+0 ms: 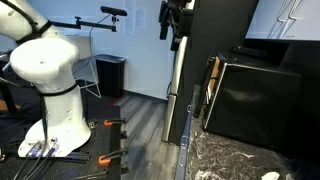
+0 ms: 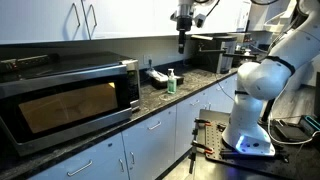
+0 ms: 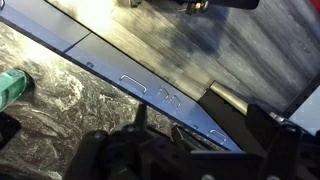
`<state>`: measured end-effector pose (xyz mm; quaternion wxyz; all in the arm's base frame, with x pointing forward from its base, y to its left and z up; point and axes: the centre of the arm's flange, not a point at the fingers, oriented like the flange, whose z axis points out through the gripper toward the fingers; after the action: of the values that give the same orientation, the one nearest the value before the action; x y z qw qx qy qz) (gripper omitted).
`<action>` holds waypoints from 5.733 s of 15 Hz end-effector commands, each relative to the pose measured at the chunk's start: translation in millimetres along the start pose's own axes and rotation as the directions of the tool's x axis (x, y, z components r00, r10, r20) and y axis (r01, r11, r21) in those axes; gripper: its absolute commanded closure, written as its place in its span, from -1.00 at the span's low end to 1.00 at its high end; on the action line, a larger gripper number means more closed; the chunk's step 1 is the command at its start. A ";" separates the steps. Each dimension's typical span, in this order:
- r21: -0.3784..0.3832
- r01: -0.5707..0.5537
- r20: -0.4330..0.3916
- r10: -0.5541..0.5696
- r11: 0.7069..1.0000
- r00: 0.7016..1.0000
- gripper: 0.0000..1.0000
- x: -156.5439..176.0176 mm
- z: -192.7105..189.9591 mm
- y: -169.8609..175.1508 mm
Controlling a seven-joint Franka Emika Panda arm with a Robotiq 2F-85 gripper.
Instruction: Open the door of the microwave
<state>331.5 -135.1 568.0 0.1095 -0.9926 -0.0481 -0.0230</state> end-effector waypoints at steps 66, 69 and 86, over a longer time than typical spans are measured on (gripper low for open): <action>0.041 0.836 0.335 -0.796 0.547 0.505 -1.00 306.5 72.5 -167.2; 0.066 0.834 0.330 -0.801 0.548 0.500 -1.00 324.2 88.8 -153.9; 0.248 0.804 0.348 -0.824 0.540 0.446 -1.00 344.4 120.2 -175.9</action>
<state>650.7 87.7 506.5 0.0886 -0.8216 -0.5489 0.1261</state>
